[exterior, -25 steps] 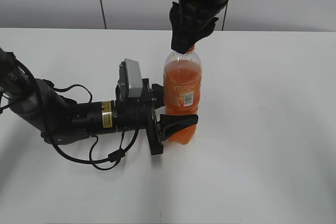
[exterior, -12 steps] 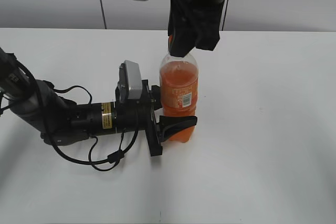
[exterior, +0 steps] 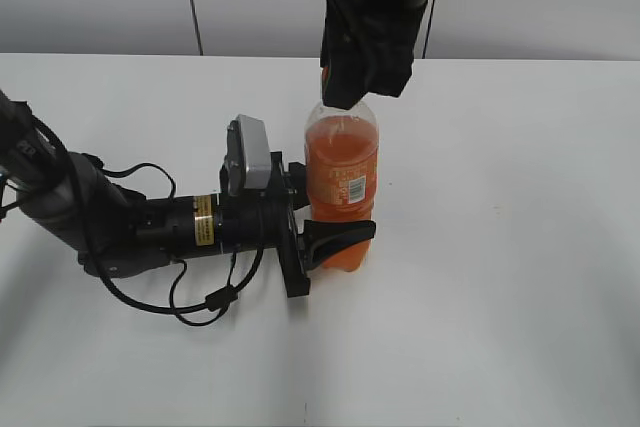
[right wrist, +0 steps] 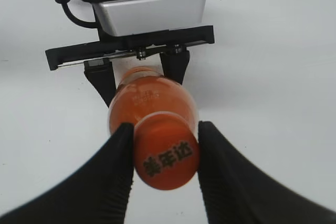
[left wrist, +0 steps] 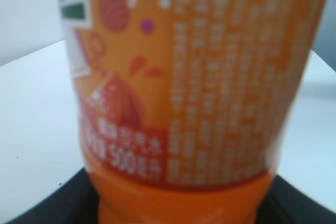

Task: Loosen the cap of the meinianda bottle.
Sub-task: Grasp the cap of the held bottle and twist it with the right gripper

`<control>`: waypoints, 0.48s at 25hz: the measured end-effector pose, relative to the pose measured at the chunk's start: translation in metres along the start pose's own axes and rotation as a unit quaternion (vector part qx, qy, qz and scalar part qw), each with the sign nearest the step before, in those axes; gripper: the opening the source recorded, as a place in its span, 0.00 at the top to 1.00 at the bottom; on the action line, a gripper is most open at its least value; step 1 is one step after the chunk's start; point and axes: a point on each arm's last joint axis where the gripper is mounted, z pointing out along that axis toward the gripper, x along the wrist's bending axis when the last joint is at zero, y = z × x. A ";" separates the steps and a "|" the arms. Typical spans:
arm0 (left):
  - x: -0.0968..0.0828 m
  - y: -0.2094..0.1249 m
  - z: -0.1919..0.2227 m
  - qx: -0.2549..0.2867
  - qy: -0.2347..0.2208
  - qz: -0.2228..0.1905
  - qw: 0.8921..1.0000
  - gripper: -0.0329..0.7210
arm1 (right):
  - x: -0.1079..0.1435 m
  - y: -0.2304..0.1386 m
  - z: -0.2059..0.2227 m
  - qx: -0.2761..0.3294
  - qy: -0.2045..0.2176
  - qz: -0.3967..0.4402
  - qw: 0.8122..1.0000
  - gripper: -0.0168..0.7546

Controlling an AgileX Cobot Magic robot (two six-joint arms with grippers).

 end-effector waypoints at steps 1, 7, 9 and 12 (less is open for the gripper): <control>0.000 0.000 0.000 0.000 0.002 0.000 1.000 0.43 | 0.000 0.000 0.000 -0.001 -0.001 0.008 1.000 0.54; 0.001 -0.002 0.000 0.000 0.009 -0.007 1.000 0.43 | -0.002 0.003 -0.004 -0.010 -0.005 0.080 0.997 0.20; 0.001 -0.003 0.000 0.000 0.010 -0.008 1.000 0.43 | -0.006 0.006 -0.012 -0.020 -0.018 0.127 0.991 0.20; 0.002 -0.003 0.000 0.000 0.010 -0.008 1.000 0.43 | -0.011 0.009 -0.025 -0.030 -0.041 0.234 0.971 0.21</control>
